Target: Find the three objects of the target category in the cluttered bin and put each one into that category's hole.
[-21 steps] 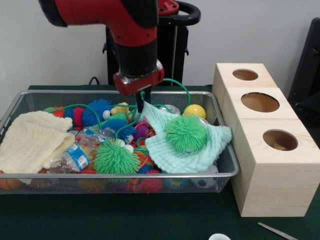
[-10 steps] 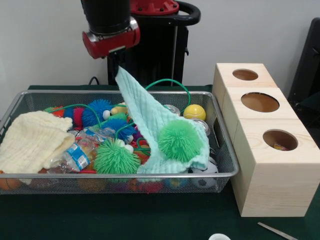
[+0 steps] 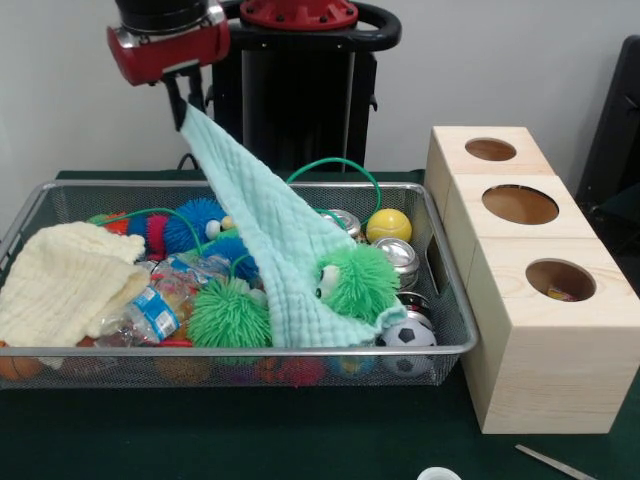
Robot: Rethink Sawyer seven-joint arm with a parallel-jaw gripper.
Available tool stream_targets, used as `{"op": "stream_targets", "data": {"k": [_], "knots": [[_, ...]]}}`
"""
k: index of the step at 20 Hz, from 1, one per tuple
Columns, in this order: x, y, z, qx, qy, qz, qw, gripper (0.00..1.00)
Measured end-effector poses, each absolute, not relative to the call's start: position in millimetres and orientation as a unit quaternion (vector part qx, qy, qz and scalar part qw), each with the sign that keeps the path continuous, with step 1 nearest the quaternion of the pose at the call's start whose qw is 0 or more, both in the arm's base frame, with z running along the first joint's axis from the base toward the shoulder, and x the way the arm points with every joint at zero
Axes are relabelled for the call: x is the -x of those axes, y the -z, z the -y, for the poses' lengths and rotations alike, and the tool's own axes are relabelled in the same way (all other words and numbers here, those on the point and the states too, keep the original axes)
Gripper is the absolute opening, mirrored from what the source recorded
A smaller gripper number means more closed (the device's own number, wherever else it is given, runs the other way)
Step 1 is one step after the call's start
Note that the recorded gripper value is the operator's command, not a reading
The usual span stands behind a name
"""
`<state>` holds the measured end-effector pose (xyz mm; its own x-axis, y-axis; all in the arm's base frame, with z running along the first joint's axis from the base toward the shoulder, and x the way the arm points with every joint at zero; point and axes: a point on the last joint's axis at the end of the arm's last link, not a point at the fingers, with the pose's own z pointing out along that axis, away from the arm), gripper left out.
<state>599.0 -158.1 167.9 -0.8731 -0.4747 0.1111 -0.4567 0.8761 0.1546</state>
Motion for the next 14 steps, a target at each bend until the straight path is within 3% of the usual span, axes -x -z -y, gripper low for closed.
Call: {"op": "stream_targets", "data": {"k": [14], "knots": [[-622, -195, 266, -0.387, 0.006, 0.919, 0.079, 0.00]]}}
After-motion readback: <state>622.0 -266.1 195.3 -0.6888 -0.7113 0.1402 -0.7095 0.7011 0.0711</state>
